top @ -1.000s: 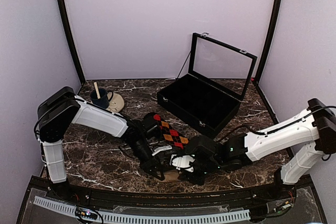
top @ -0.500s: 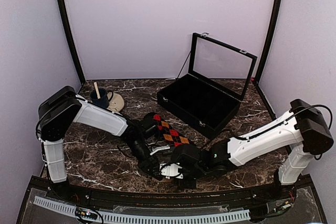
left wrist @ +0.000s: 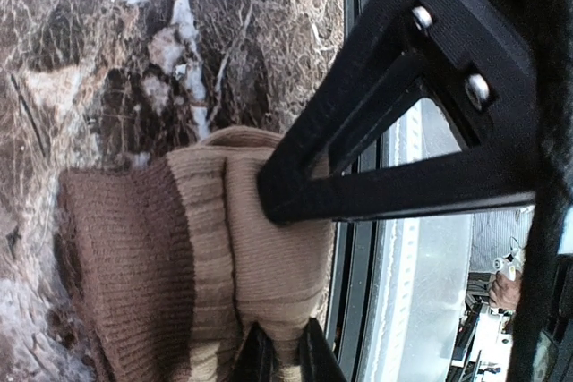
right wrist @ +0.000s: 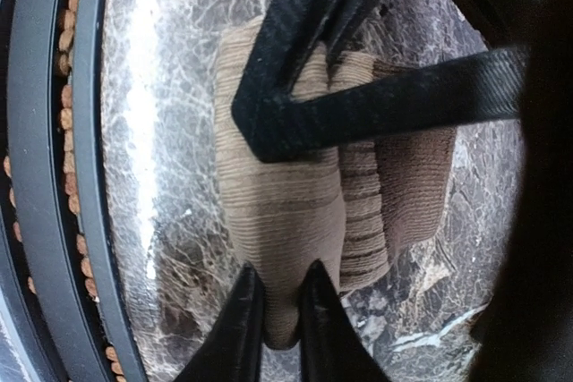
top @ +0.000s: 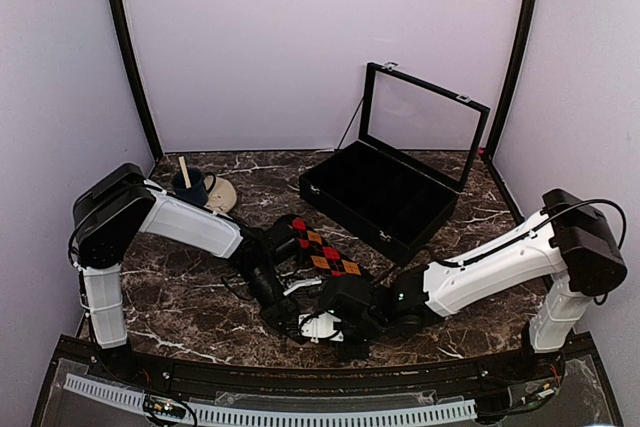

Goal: Roll the socks
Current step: Roll the sock at the corner of the board.

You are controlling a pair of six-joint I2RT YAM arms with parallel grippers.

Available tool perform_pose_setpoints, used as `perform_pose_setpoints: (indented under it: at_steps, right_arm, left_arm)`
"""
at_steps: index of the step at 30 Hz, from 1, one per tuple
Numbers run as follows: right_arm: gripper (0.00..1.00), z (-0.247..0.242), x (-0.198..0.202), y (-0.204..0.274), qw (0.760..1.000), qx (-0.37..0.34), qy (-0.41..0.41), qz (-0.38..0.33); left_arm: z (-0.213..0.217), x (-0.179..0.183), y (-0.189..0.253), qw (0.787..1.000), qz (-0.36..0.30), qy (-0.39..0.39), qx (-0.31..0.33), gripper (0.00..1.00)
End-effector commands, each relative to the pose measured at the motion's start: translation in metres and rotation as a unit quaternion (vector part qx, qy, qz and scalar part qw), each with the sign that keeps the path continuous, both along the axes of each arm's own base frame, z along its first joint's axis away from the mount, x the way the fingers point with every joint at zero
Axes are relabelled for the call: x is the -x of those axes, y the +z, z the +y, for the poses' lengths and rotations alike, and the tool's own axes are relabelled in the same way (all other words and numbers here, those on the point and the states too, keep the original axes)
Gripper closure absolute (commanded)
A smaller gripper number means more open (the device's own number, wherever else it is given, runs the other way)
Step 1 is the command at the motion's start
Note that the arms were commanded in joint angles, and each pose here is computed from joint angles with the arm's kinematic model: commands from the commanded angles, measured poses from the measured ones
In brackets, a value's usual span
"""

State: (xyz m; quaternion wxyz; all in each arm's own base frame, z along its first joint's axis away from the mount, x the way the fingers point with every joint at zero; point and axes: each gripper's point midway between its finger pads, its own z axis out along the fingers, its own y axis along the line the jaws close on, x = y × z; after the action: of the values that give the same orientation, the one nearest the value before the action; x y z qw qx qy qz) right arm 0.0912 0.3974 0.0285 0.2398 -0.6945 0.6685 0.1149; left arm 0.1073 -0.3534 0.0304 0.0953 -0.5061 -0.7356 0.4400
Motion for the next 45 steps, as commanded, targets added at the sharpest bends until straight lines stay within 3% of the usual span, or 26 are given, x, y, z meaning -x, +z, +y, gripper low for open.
perform_pose_setpoints:
  at_steps: [1,5,15,22,34,45]
  right_arm:
    - [0.92,0.0,0.002,-0.011,0.999,0.014,0.006,0.03]
    - [1.0,-0.002,0.005,-0.017,0.998,0.023,0.007,0.065]
    - [1.0,-0.009,0.007,-0.028,0.986,0.032,-0.018,0.161]
    - [1.0,-0.011,0.001,-0.027,0.979,0.023,-0.041,0.198]
    - [1.0,-0.011,-0.01,-0.026,0.97,0.008,-0.078,0.229]
    - [1.0,-0.013,-0.017,-0.031,0.955,0.011,-0.107,0.277]
  left_arm:
    - [0.003,-0.001,-0.003,1.0,0.003,-0.001,-0.01,1.0]
    - [0.004,-0.006,-0.007,1.0,-0.002,0.014,-0.027,0.97]
    - [0.006,-0.025,-0.004,0.994,-0.063,0.089,-0.021,0.73]
    - [0.012,-0.04,-0.002,0.983,-0.109,0.146,-0.021,0.7]
    - [0.029,-0.041,-0.012,0.972,-0.126,0.194,-0.039,0.66]
    - [0.044,-0.044,0.003,0.957,-0.165,0.24,-0.013,0.66]
